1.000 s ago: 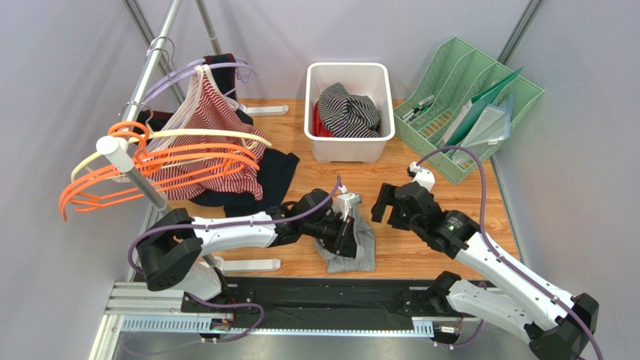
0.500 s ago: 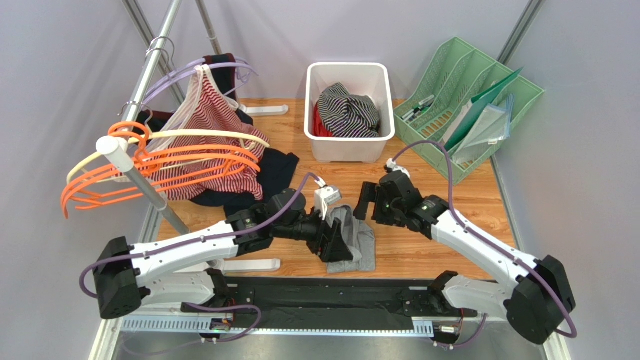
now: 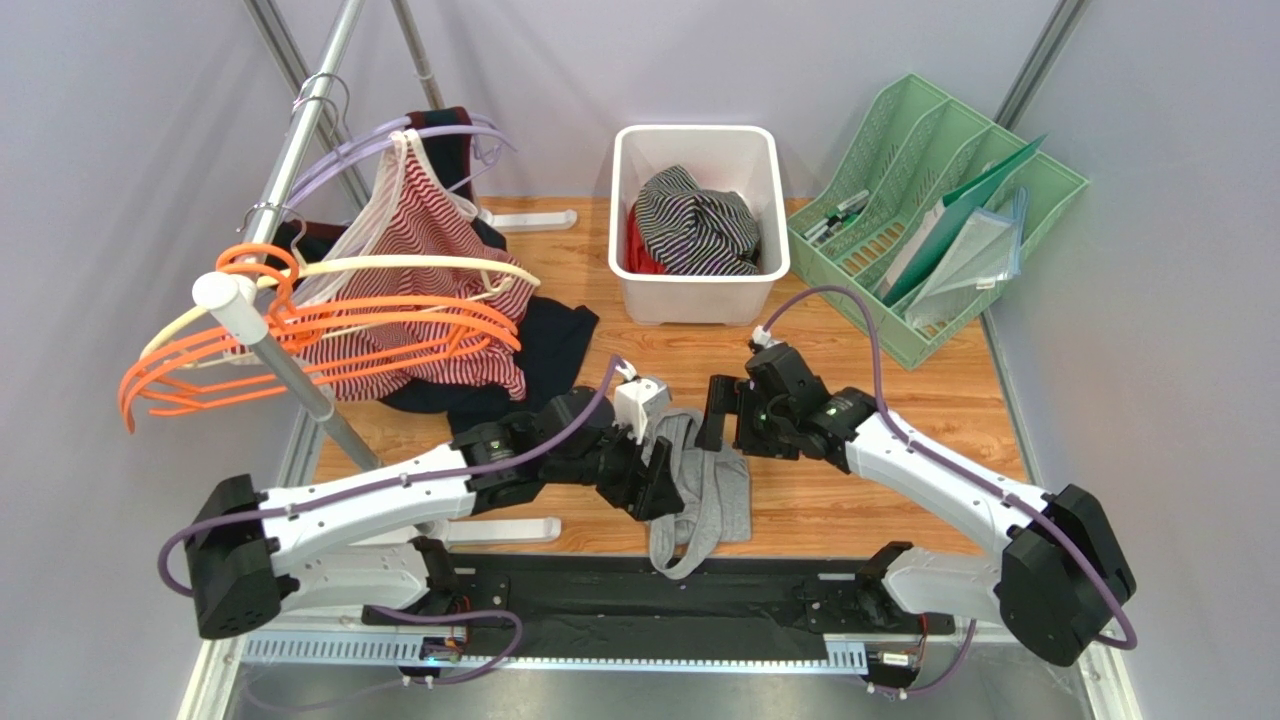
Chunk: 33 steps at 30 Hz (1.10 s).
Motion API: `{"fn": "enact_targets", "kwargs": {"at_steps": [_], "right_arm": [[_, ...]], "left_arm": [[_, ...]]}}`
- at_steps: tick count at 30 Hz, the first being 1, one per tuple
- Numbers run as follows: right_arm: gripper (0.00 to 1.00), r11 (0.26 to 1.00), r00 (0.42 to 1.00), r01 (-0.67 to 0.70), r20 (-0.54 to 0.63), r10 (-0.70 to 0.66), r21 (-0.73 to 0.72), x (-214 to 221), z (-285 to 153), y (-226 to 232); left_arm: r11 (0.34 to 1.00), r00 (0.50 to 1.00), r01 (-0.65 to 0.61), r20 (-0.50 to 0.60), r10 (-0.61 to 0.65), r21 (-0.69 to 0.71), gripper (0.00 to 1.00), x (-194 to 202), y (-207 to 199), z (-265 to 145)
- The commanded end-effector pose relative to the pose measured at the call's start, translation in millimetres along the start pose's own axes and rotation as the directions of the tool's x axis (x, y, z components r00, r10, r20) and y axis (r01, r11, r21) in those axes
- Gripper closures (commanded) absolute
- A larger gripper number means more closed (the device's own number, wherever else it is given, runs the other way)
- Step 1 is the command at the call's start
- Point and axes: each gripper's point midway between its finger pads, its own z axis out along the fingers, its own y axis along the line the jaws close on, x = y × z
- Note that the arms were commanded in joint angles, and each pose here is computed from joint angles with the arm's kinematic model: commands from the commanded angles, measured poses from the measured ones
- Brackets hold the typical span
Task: Remove the tank top from the hanger
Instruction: Pick up the tank top from the center of the board.
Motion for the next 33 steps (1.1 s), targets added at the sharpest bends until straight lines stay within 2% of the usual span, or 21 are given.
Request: {"fn": "enact_targets", "kwargs": {"at_steps": [1, 6, 10, 13, 17, 20, 21, 23, 24, 26, 27, 31, 32, 33], "right_arm": [[0.0, 0.995, 0.995, 0.096, 0.001, -0.096, -0.031, 10.5, 5.6, 9.1], [0.0, 0.988, 0.988, 0.15, -0.022, -0.151, -0.027, 19.8, 16.5, 17.7], [0.0, 0.97, 0.967, 0.245, -0.073, -0.244, 0.004, 38.3, 32.2, 35.6], [0.0, 0.954, 0.951, 0.291, -0.127, -0.281, 0.069, 51.0, 46.9, 34.5], [0.0, 0.913, 0.933, 0.356, -0.13, -0.336, 0.199, 53.0, 56.3, 27.0], [0.05, 0.893, 0.922, 0.386, -0.131, -0.365, 0.232, 55.7, 58.1, 25.7], [0.13, 0.892, 0.922, 0.387, -0.132, -0.365, 0.234, 56.0, 58.9, 24.6], [0.23, 0.891, 0.921, 0.389, -0.127, -0.368, 0.233, 55.4, 60.1, 24.6], [0.35, 0.89, 0.921, 0.389, -0.124, -0.369, 0.238, 54.8, 60.1, 23.5], [0.5, 0.89, 0.922, 0.386, -0.109, -0.371, 0.242, 52.0, 59.2, 23.7], [0.67, 0.893, 0.924, 0.383, -0.092, -0.372, 0.238, 49.0, 55.6, 25.5], [0.9, 0.9, 0.925, 0.361, 0.028, -0.378, 0.246, 21.3, 37.8, 34.5], [1.0, 0.903, 0.924, 0.354, 0.056, -0.377, 0.245, 13.0, 32.3, 37.1], [1.0, 0.91, 0.919, 0.349, 0.109, -0.38, 0.224, -1.6, 18.8, 47.4]], "left_arm": [[0.99, 0.987, -0.078, 0.15, 0.061, 0.115, 0.25, -32.3, -31.7, -28.0], [0.979, 0.987, -0.092, 0.15, 0.065, 0.181, 0.24, -27.0, -44.0, -43.2], [0.978, 0.982, -0.096, 0.177, 0.062, 0.186, 0.23, -22.9, -43.0, -56.4], [0.98, 0.979, -0.094, 0.194, 0.059, 0.177, 0.23, -21.7, -41.1, -64.9], [0.977, 0.974, -0.103, 0.218, 0.061, 0.187, 0.22, -22.3, -44.2, -78.0], [0.973, 0.967, -0.127, 0.241, 0.078, 0.195, 0.22, -23.3, -47.3, -90.4], [0.972, 0.965, -0.133, 0.25, 0.082, 0.196, 0.22, -23.6, -48.8, -97.0], [0.971, 0.959, -0.148, 0.266, 0.096, 0.187, 0.22, -25.0, -48.4, -104.0], [0.971, 0.955, -0.155, 0.278, 0.1, 0.184, 0.22, -25.7, -49.1, -111.5], [0.97, 0.949, -0.168, 0.295, 0.111, 0.174, 0.22, -26.2, -48.1, -118.3], [0.969, 0.942, -0.175, 0.314, 0.115, 0.171, 0.22, -26.5, -48.2, -126.8], [0.973, 0.922, -0.186, 0.367, 0.124, 0.137, 0.22, -26.4, -42.0, -146.4], [0.974, 0.922, -0.185, 0.367, 0.127, 0.128, 0.22, -23.4, -39.3, -150.1], [0.975, 0.91, -0.186, 0.394, 0.126, 0.119, 0.22, -24.8, -38.0, -158.6]]}}
